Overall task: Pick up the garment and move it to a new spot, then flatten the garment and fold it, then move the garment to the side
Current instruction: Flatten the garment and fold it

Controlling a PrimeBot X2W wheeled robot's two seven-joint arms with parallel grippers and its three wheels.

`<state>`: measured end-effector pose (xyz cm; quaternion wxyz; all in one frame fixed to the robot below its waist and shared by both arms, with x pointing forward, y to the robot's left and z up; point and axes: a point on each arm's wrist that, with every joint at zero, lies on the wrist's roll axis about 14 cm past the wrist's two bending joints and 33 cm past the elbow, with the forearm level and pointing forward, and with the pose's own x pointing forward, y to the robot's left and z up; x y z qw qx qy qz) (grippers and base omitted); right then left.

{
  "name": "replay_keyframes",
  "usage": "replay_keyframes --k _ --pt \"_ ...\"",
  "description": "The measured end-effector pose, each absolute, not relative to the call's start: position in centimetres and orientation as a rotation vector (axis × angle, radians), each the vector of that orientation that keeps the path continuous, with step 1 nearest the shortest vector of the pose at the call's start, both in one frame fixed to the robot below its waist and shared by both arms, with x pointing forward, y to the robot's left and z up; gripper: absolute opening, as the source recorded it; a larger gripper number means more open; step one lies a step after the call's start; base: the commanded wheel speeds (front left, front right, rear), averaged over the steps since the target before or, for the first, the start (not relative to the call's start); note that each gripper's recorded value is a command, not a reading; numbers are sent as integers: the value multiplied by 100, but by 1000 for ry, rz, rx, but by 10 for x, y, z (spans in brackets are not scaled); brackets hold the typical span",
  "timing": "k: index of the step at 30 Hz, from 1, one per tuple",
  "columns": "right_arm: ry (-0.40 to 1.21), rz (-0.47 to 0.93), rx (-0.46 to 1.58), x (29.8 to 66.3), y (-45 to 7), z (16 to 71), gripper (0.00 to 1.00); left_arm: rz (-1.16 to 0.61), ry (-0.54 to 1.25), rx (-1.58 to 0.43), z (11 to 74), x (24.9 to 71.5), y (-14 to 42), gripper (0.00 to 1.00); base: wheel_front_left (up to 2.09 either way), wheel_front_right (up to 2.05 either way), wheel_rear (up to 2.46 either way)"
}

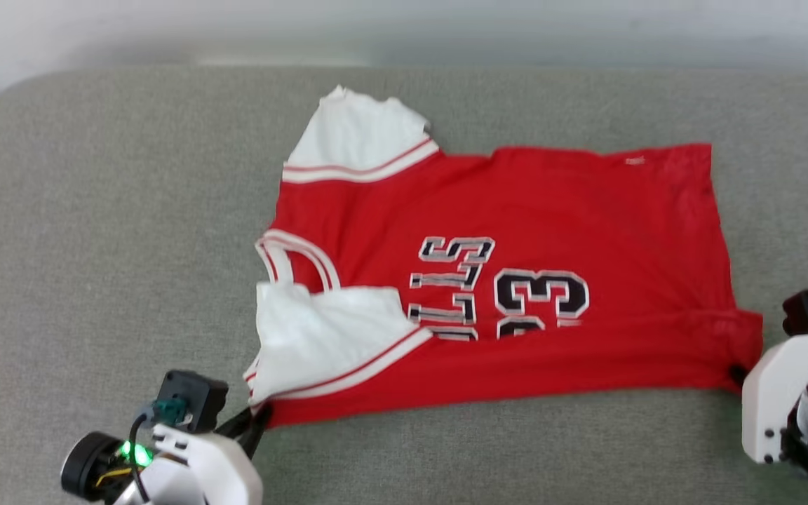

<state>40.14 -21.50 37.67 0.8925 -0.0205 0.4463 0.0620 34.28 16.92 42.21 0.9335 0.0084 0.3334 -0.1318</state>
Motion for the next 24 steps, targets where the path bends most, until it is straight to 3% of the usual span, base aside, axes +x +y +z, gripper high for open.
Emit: replay_keyframes --k 10,17,24 --pt "901 89 -34 351 -238 410 0 -311 749 37 421 286 170 0 0 0 0" --pt "989 54 9 307 -244 398 0 -338 811 -15 409 260 156 0 0 0 0" --pt "1039 50 55 291 -237 384 0 -377 875 -58 393 248 147 0 0 0 0"
